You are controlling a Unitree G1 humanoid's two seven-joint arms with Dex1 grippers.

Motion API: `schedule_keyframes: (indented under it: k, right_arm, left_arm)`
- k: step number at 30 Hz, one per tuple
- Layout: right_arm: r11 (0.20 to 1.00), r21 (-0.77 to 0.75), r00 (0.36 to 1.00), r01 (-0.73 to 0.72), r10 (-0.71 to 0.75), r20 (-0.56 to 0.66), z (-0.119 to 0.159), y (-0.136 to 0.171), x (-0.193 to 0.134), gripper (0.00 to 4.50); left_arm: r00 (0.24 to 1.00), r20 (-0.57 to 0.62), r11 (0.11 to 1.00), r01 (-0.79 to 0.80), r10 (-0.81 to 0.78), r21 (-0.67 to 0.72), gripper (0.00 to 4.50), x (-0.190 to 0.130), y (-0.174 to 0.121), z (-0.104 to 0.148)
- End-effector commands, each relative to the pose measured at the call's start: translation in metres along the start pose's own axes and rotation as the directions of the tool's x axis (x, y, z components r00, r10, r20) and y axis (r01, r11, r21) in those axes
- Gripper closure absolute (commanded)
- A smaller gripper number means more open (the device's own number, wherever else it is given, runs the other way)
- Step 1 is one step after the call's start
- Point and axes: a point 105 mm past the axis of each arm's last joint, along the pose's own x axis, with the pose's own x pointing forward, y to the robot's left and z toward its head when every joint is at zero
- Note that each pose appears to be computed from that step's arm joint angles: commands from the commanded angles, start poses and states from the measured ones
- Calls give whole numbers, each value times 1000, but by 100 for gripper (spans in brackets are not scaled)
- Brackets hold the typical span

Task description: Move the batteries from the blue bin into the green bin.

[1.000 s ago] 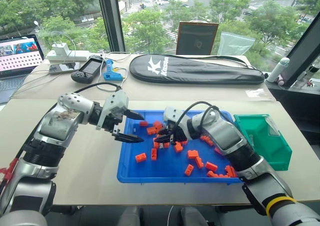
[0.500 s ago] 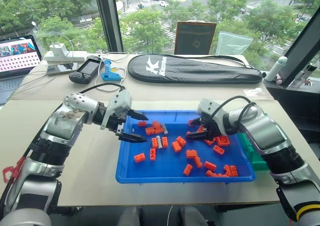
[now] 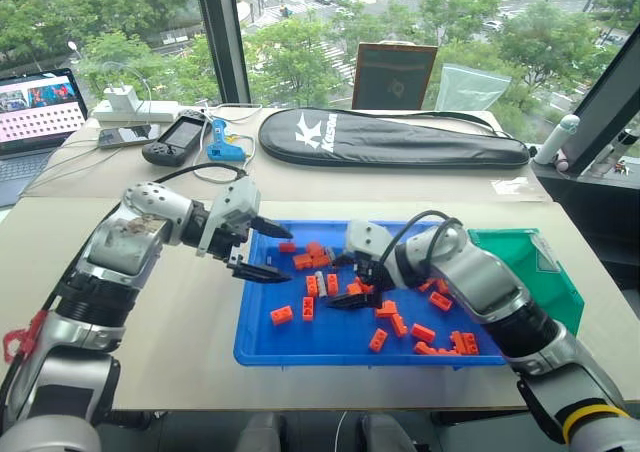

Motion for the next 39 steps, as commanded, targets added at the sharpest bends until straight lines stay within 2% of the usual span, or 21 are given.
schedule_keyframes:
  k: [1, 8, 9, 10, 17, 23, 27, 33, 35, 36, 39]
  right_arm:
    - [999, -52, 1000, 12, -11, 10, 7, -9, 2, 4]
    - [998, -54, 1000, -19, 18, -25, -6, -13, 13, 4]
    - [998, -47, 999, -31, 30, -29, -9, -12, 15, 54]
    - [998, -43, 999, -40, 38, -30, -11, -11, 16, 63]
    - [998, -48, 999, -28, 27, -29, -12, -13, 7, 302]
    - [995, -81, 997, 55, -58, -42, -4, -25, -34, 304]
    - [978, -85, 976, 188, -196, -94, -12, -49, -71, 304]
    - [970, -53, 957, 236, -241, -162, -34, -57, -84, 304]
    - [971, -43, 949, 234, -238, -204, -44, -56, -85, 204]
    - [976, -32, 955, 215, -217, -202, -43, -53, -84, 187]
    - [987, -11, 984, 161, -162, -70, -12, -43, -70, 82]
  left_arm:
    - [1000, -4, 999, -9, 9, 40, 0, -5, -3, 5]
    - [1000, 5, 999, -1, 0, 35, 0, -3, -10, 6]
    - [1000, 4, 999, -2, 2, 35, 0, -3, -10, 6]
    - [1000, 4, 999, -4, 4, 35, 0, -3, -10, 5]
    - [1000, 8, 999, -5, 5, 35, 0, -3, -9, 6]
    - [1000, 13, 999, 6, -6, 42, 0, -1, -8, 6]
    - [1000, 12, 999, 16, -16, 48, 0, 3, -7, 6]
    - [1000, 16, 998, 22, -22, 55, 0, 5, -5, 6]
    - [1000, 16, 998, 21, -22, 57, 0, 6, -4, 6]
    - [1000, 16, 998, 21, -22, 57, 0, 5, -5, 6]
    - [1000, 9, 998, 23, -23, 52, 0, 3, -6, 5]
